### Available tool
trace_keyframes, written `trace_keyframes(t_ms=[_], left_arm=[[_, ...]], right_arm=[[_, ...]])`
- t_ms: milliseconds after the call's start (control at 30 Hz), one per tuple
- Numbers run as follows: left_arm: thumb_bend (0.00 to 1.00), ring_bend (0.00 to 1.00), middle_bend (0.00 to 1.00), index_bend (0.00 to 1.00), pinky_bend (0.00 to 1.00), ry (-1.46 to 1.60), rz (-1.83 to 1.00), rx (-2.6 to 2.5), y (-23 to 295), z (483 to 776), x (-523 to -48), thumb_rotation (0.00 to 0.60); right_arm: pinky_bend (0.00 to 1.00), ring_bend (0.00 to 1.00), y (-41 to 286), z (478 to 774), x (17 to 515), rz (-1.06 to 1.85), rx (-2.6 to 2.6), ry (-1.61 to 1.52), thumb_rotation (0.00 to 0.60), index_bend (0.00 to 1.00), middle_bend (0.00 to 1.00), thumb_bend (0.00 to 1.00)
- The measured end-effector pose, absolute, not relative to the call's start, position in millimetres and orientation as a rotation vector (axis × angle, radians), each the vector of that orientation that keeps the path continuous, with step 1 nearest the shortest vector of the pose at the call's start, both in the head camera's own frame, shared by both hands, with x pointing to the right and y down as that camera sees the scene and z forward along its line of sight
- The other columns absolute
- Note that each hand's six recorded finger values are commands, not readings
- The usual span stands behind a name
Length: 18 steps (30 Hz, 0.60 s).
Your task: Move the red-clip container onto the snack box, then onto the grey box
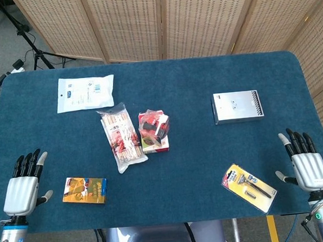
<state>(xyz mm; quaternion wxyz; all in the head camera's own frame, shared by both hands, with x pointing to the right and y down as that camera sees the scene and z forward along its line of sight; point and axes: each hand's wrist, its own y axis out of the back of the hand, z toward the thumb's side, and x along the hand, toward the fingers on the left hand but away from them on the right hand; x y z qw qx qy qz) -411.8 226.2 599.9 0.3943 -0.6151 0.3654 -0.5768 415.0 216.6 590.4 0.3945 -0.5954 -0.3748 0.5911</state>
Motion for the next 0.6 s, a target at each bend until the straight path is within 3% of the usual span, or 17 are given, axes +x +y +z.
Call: trace_keyframes(t_ms=[267, 600], left_arm=[[0.09, 0.0, 0.0, 0.0, 0.0, 0.959, -1.448, -1.592, 227, 602, -416, 0.6], [0.09, 0.0, 0.0, 0.0, 0.0, 0.966, -1.471, -1.615, 224, 608, -423, 0.6]], right_arm=[[0.0, 0.0, 198, 586, 384, 1.444, -1.512, -0.88, 0.6, 0.02, 0.0, 0.18], [0.0, 0.0, 130, 571, 303, 1.356, -1.629, -0.775, 0.6, 0.02, 0.0, 0.18]])
